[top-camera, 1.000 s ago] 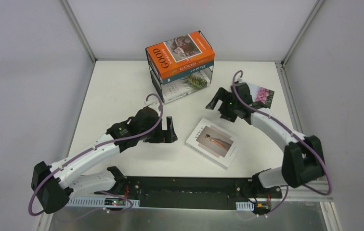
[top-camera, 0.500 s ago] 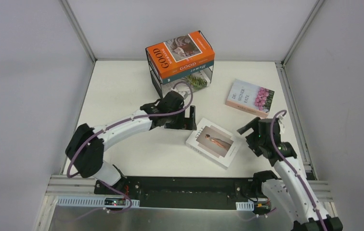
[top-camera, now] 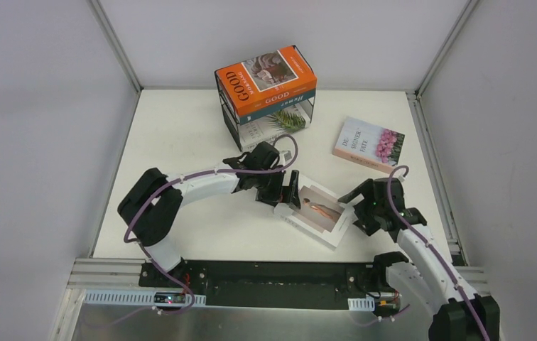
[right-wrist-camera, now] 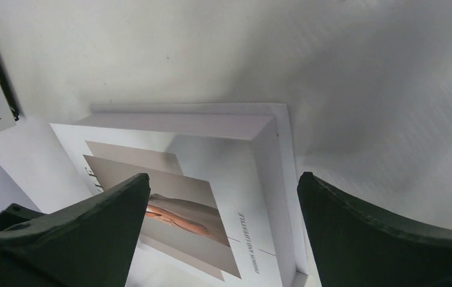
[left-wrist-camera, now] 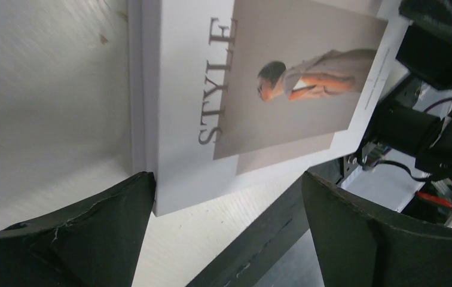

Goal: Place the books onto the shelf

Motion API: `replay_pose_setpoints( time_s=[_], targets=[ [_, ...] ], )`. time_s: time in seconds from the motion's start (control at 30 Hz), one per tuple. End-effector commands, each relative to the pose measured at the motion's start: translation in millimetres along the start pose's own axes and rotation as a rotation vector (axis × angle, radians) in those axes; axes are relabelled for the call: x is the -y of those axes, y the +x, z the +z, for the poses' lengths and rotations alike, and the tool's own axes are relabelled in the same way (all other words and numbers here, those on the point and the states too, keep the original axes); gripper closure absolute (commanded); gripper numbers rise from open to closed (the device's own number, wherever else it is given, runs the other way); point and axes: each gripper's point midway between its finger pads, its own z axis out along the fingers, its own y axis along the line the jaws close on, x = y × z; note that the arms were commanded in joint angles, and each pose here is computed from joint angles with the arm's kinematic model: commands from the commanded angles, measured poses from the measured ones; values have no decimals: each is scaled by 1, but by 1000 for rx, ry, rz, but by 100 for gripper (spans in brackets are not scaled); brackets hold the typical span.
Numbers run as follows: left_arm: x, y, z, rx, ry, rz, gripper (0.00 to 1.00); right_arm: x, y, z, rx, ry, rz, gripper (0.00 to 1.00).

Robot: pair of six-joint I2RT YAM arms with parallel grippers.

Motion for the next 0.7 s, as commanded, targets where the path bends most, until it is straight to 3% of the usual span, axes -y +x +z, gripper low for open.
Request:
replay_pose_setpoints(
  time_s=[0.0, 0.23, 0.43, 0.57, 0.67],
  targets=[
    [36, 25, -14, -31, 131, 26, 4, -60, -20, -4, 23, -161, -64, 1],
    [53, 76, -23, -102, 159, 17, 5, -116, -35, 28, -54, -178, -158, 1],
    [48, 94, -52, -93, 153, -3, 5, -147, -44, 53, -153, -135, -244, 1],
    [33, 82, -76, -6, 34, 28, 3, -132, -84, 42, 15, -7, -246, 1],
    [14, 61, -90, 90, -63, -34, 1, -115, -110, 14, 190, 16, -211, 1]
  ],
)
